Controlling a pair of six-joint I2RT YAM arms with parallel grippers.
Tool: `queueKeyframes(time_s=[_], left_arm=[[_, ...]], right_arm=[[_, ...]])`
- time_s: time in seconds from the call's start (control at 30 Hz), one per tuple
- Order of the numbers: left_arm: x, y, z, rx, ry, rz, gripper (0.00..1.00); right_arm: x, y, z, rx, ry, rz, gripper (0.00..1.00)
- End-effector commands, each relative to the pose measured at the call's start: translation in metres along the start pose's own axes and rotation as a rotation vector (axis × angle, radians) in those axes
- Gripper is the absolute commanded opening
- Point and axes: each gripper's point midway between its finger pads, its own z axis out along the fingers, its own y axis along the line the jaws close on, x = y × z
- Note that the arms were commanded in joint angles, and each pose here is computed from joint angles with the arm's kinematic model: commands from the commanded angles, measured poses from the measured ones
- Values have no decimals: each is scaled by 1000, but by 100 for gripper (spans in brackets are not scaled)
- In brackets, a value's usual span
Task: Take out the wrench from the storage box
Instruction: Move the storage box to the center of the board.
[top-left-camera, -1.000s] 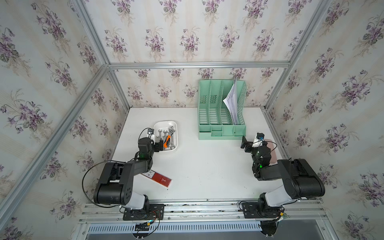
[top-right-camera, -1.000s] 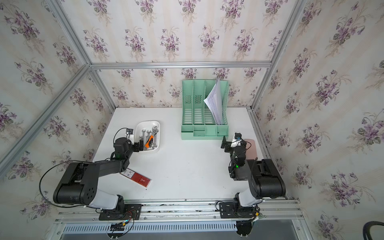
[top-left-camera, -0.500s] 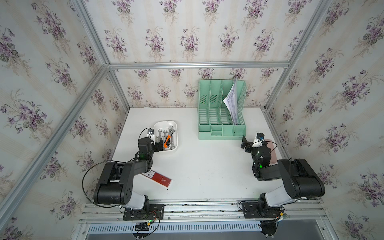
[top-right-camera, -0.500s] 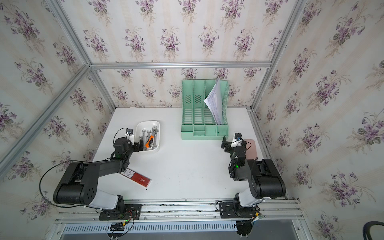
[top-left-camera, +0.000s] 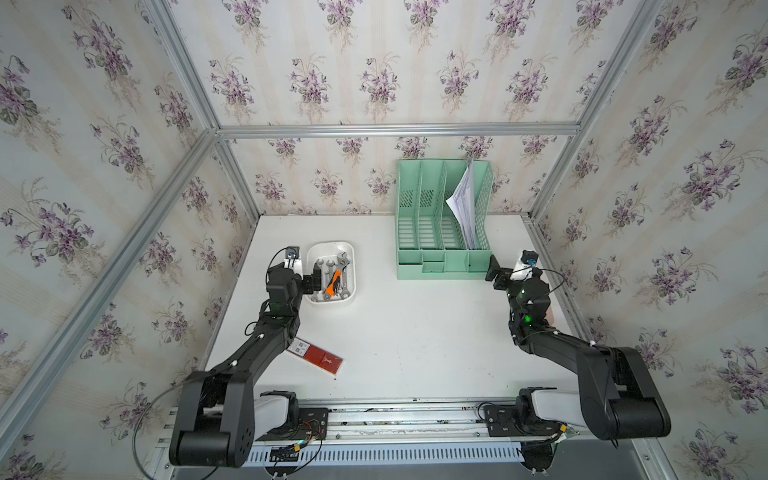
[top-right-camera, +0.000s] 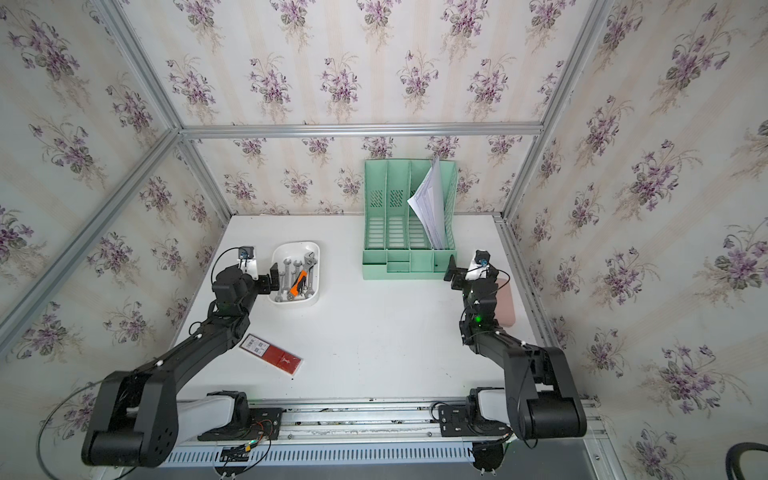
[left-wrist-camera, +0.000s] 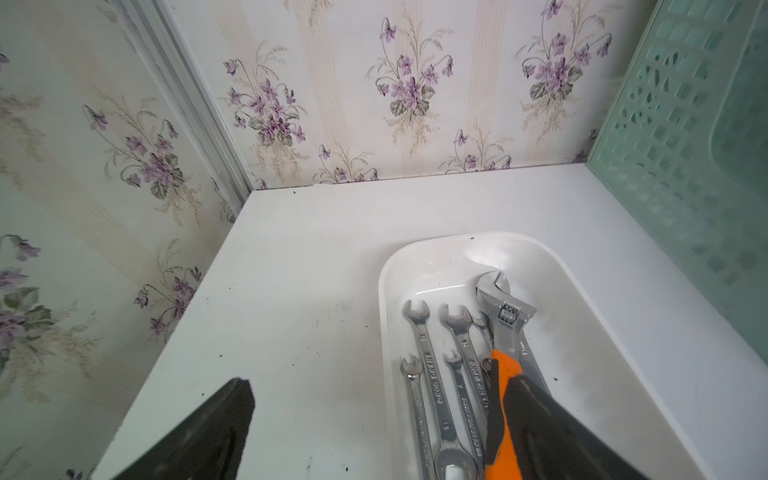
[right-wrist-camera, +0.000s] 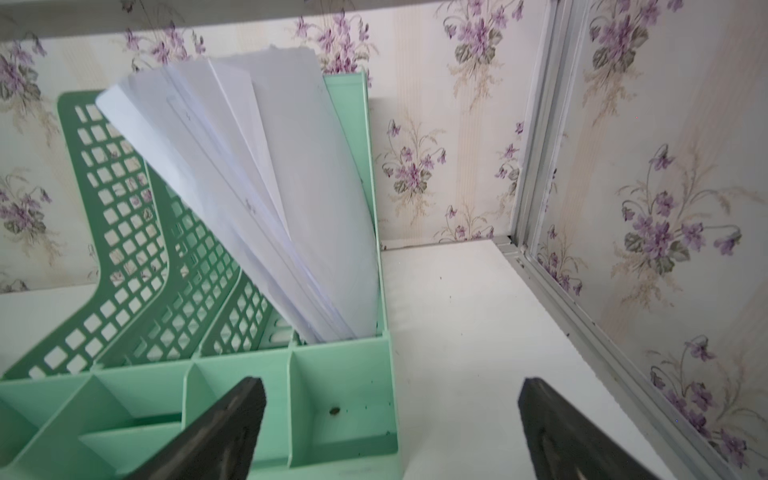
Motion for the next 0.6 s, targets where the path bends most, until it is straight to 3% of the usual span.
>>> queueKeyframes(time_s=[0.0, 0.13, 0.2, 0.33, 0.57], left_arm=[[7, 28, -22, -150, 125, -130, 99], [2, 62, -48, -376, 277, -305, 99], [1, 55, -47, -339, 347, -297, 99], [5, 33, -39, -223, 470, -276, 99], [27, 8, -16, -100, 668, -256, 99]], right_arm=[[10, -5, -1, 53, 158, 90, 100], [-5, 1, 3, 101, 307, 348, 100], [-1, 17, 6, 66, 423, 456, 100], [18, 65, 3, -154, 579, 585, 97], [40, 133, -20, -286, 676, 472, 96]])
